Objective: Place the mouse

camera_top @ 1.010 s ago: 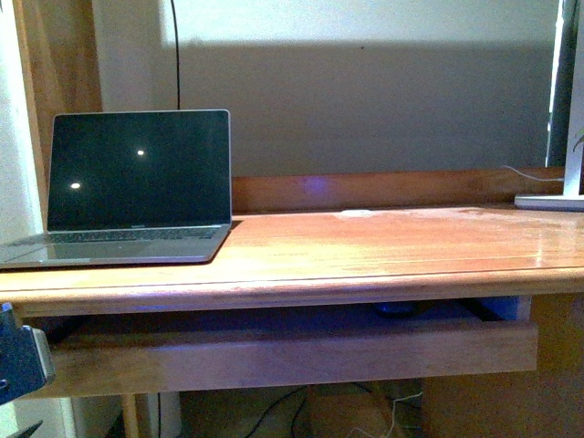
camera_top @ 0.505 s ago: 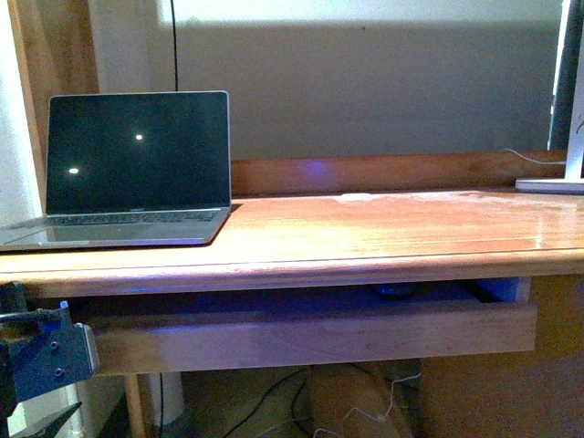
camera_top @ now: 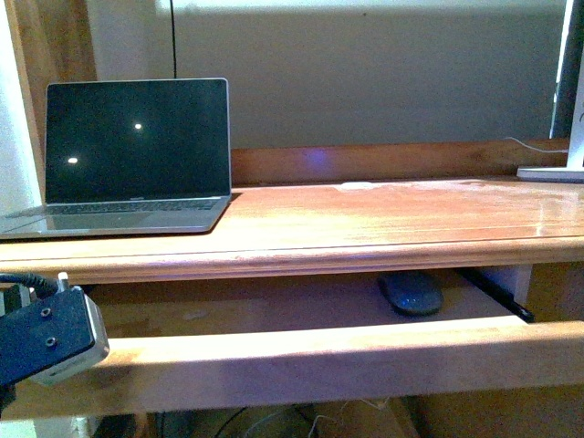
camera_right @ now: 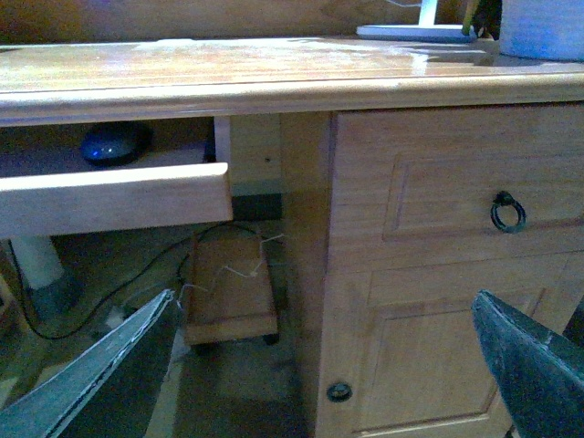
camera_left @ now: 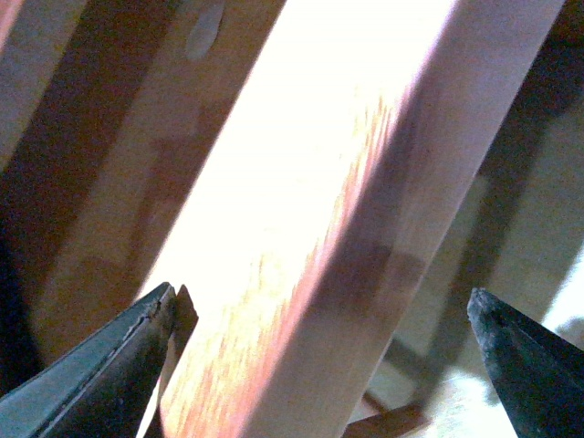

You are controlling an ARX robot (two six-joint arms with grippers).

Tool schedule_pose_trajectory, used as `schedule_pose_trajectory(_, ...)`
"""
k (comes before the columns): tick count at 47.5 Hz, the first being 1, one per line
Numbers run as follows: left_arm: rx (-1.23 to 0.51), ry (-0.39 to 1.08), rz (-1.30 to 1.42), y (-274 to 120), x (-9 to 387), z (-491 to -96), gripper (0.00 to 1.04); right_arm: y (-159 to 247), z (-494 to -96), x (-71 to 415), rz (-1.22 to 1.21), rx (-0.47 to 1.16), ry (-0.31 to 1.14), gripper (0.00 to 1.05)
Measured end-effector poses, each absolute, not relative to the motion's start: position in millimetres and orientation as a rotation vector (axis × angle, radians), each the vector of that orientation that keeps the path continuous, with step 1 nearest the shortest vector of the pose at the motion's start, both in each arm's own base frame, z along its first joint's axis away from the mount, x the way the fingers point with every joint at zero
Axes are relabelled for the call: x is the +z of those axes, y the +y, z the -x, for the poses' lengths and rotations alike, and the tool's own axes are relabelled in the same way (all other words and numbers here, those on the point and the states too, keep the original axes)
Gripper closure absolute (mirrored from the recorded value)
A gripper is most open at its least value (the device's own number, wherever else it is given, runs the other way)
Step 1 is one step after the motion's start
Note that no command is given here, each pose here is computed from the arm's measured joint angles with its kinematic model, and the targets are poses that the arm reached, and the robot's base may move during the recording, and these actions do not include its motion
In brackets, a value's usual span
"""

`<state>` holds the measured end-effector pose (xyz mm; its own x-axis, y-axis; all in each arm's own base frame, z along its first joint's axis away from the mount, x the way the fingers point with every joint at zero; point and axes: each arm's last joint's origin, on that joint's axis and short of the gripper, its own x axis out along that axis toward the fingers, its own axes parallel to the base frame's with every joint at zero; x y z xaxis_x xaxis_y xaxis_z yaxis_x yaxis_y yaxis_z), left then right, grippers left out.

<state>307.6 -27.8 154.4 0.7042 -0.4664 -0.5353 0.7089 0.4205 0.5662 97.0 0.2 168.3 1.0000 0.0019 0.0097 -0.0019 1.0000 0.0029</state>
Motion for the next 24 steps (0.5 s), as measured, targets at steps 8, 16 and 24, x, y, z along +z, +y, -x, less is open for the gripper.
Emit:
schedule_pose_trajectory(8, -0.834, 0.357, -0.663, -41, 165, -268, 0.08, 0, -97, 168, -0.003, 0.002, -0.010, 0.07)
schedule_pose_trajectory(16, -0.881, 0.381, -0.451, -52, 183, -243, 0.08, 0, -97, 168, -0.003, 0.002, -0.010, 0.07)
schedule_pose_trajectory(24, -0.864, 0.351, -0.178, -58, 213, -227, 0.08, 0, -97, 168, -0.003, 0.002, -0.010, 0.07)
